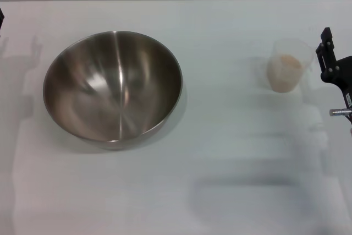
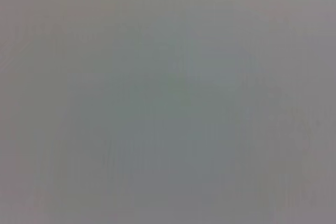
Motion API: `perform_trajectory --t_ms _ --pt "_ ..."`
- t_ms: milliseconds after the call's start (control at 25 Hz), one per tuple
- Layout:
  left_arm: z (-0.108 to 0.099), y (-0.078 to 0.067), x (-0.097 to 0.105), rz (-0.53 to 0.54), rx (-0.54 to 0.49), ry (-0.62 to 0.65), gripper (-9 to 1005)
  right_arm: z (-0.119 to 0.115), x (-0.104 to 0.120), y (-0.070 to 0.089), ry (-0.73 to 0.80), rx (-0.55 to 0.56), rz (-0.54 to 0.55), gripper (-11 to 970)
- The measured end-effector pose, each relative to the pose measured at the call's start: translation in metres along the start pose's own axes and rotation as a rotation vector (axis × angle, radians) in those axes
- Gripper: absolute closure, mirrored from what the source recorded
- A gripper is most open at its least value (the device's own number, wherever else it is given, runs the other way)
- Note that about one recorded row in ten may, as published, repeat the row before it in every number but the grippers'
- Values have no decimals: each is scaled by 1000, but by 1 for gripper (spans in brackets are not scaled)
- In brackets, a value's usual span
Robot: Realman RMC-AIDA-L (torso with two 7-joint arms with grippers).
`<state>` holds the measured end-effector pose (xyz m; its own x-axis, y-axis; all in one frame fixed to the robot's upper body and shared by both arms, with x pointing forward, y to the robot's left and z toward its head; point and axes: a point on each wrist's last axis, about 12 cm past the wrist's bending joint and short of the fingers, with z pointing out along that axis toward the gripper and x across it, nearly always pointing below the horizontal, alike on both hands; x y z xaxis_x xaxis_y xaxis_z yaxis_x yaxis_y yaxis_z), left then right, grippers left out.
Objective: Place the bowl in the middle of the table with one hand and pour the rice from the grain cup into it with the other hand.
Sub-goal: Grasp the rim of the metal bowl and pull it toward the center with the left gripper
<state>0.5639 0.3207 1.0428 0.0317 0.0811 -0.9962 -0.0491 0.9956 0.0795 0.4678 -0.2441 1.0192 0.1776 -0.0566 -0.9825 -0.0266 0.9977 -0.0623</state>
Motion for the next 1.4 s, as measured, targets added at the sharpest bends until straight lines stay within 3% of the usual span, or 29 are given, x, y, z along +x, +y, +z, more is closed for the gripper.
perform_trajectory --t_ms 720,840,1200,1400 --pt "0 -4 1 27 25 3 294 4 -1 0 -9 -13 -11 349" --pt "0 -9 1 120 50 4 293 1 0 0 -5 -12 -10 349" --pt "6 -17 -3 99 84 -11 294 3 -1 1 -11 -14 -7 350" --pt "7 -15 -5 11 78 -19 296 3 -2 2 -12 -16 -5 350"
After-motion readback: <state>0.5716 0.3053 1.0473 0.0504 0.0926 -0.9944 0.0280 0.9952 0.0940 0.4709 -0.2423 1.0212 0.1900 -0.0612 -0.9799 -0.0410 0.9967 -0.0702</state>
